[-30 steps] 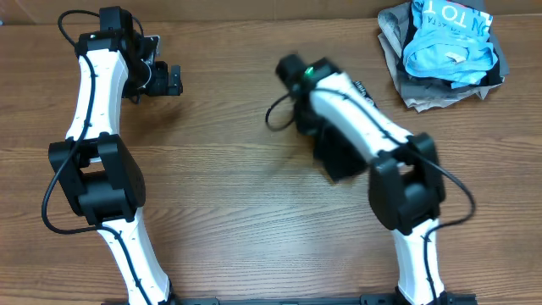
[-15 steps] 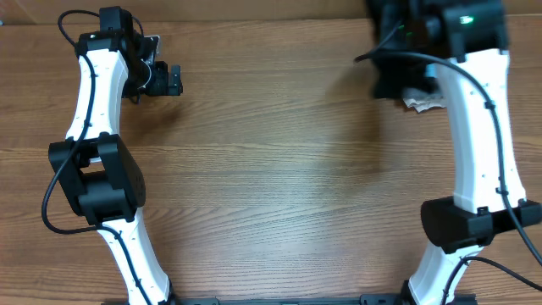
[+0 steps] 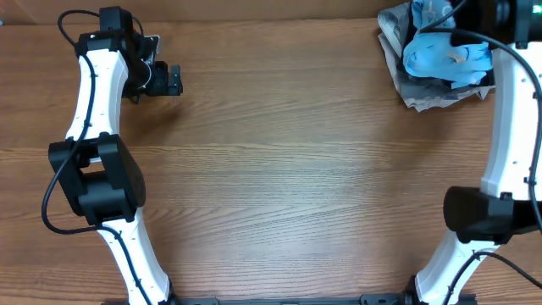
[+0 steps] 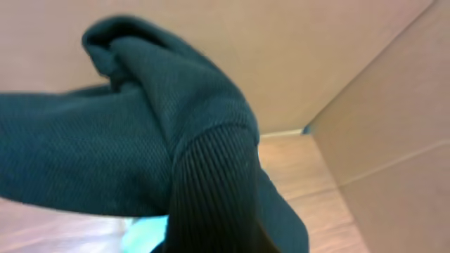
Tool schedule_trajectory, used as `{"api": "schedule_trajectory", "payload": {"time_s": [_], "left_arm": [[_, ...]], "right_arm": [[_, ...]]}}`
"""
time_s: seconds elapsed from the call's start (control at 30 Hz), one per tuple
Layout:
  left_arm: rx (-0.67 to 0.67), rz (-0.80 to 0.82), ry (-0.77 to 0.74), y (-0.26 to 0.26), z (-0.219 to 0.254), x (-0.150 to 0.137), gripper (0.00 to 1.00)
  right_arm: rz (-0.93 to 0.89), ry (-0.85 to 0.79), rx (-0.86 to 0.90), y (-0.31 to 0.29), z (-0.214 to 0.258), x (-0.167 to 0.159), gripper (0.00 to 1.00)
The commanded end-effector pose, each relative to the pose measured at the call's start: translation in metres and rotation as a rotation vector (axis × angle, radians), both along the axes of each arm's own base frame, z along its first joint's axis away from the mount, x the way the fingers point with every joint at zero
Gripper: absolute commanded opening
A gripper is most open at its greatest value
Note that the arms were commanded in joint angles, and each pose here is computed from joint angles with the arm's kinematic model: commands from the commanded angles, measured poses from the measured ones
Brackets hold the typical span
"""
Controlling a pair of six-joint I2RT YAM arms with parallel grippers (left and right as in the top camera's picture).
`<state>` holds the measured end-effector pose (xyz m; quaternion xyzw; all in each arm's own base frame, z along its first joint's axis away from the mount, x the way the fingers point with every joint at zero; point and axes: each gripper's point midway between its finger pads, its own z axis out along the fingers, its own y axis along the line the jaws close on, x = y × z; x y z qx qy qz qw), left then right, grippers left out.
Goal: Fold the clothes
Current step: 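Lower the black bundle onto the clothes stack and open the right gripper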
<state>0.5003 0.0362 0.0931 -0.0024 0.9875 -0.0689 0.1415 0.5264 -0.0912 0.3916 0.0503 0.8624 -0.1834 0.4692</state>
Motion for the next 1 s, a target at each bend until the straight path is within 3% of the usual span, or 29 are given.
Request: {"api": "schedule_trajectory", "payload": {"time_s": [0.0,0.27,0.5,0.7,0.9,0.93,0.97], "left_arm": [[-0.014,0.004,0.01,-0.005,-0.007,0.001,1.0],[-0.015,0.012,-0.003,-0.005,-0.006,0.005,1.0],[-0.014,0.011,-0.004,-0.004,-0.006,0.005,1.0],[-0.014,0.011,-0.004,-0.004,-0.006,0.005,1.0],[-0.013,0.011,-0.011,-0.004,-0.006,0.006,1.0],[-0.013,0.012,-0.012,-0.004,-0.006,0.007,1.0],[-0.014,0.012,-0.013,-0.004,-0.006,0.007,1.0]], "right_arm": [[-0.036,-0.017,-0.091,-0.031,0.01,0.005,0.04],[-0.11,-0.044,-0.105,-0.079,-0.011,0.029,0.04],[-0.105,0.042,-0.1,-0.087,-0.064,0.054,0.04],[-0.095,0.122,-0.059,-0.081,-0.117,0.071,0.04],[0.023,0.152,0.03,-0.041,-0.14,0.083,0.04],[0.038,0.153,0.044,-0.033,-0.141,0.085,0.05],[0.051,0.154,0.063,-0.025,-0.143,0.085,0.18]]}}
